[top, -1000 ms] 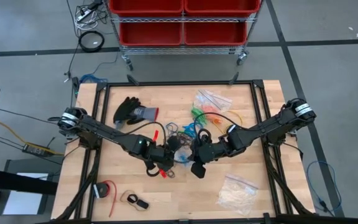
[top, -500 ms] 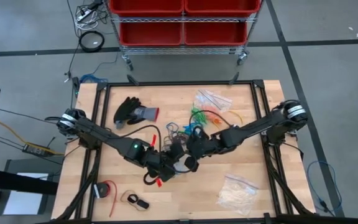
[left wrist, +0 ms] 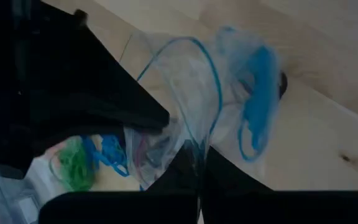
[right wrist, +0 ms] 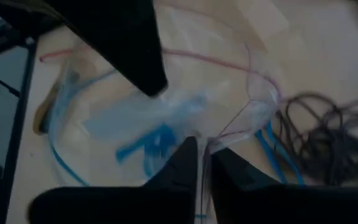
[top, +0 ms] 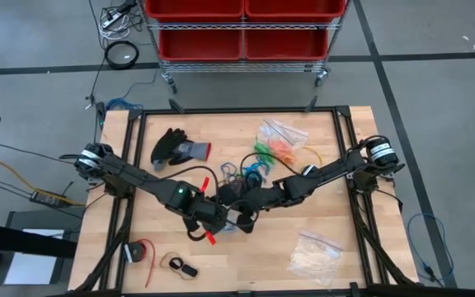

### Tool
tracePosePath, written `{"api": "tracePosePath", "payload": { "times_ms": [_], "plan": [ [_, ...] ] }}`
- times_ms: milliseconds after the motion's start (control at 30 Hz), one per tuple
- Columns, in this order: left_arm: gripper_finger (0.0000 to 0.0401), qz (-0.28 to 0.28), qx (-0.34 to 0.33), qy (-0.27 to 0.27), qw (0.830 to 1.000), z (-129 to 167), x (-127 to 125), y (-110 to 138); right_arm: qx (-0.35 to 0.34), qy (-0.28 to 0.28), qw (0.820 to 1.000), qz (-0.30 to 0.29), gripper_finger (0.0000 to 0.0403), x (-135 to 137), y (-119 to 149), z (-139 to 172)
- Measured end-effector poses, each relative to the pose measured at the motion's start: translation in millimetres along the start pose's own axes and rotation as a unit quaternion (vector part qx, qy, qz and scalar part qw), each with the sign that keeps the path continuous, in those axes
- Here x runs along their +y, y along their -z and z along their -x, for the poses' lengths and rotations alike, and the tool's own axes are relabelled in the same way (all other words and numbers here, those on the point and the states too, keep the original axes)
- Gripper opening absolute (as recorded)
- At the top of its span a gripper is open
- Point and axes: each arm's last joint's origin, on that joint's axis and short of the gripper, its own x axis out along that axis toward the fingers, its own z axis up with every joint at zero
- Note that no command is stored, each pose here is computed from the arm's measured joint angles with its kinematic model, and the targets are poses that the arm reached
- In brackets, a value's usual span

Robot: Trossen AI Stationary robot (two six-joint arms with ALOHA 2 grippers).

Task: Sort rubber bands
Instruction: Put the blue rubber band into the transparent zip bag

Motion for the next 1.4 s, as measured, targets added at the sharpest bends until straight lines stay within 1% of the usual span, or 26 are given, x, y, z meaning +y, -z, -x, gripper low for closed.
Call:
{"api": "tracePosePath", "payload": {
  "times_ms": [100, 200, 300, 367, 467, 600, 700, 833, 900, 1000, 1133, 1200, 1300, 1400],
  "plan": [
    [0.0000, 0.001, 0.007, -0.002, 1.000, 2, 1, 2, -0.016, 0.009, 1.000, 0.004, 0.0072, 0, -3, 2],
    [0.0000, 0.002, 0.020, 0.008, 1.000, -1, -1, 5, -0.026, 0.012, 1.000, 0.006, 0.0120, 1, -5, 4],
    [0.0000, 0.013, 0.030, 0.024, 0.999, -1, -2, 9, -0.044, 0.000, 0.999, 0.004, 0.0163, 3, -10, 5],
    [0.0000, 0.028, 0.041, 0.031, 0.998, -4, 0, 13, -0.056, -0.007, 0.998, 0.010, 0.0185, 5, -15, 10],
    [0.0000, 0.048, 0.052, 0.040, 0.997, -6, 4, 21, -0.067, 0.003, 0.998, 0.019, 0.0203, 5, -19, 19],
    [0.0000, 0.072, 0.076, 0.055, 0.993, -11, 3, 31, -0.105, 0.014, 0.994, 0.032, 0.0204, 11, -31, 43],
    [0.0000, 0.075, 0.088, 0.064, 0.991, -18, -2, 36, -0.117, 0.024, 0.992, 0.046, 0.0196, 14, -35, 60],
    [0.0000, 0.080, 0.103, 0.080, 0.988, -24, -10, 40, -0.135, 0.010, 0.990, 0.048, 0.0188, 18, -42, 81],
    [0.0000, 0.085, 0.101, 0.081, 0.988, -25, -11, 40, -0.126, 0.019, 0.990, 0.053, 0.0185, 18, -41, 86],
    [0.0000, 0.091, 0.103, 0.086, 0.987, -23, -12, 41, -0.083, 0.071, 0.992, 0.055, 0.0182, 10, -31, 86],
    [0.0000, 0.095, 0.087, 0.072, 0.989, -4, -10, 45, -0.018, 0.127, 0.991, 0.038, 0.0181, -6, -18, 83],
    [0.0000, 0.103, 0.079, 0.060, 0.990, 8, -9, 49, -0.010, 0.144, 0.989, 0.028, 0.0181, -12, -11, 80],
    [0.0000, 0.124, 0.075, 0.037, 0.989, 30, -7, 58, -0.003, 0.162, 0.986, 0.029, 0.0179, -19, -4, 76],
    [0.0000, 0.150, 0.069, 0.033, 0.986, 46, -8, 67, 0.008, 0.181, 0.983, 0.025, 0.0173, -31, 5, 71]
  ]
}}
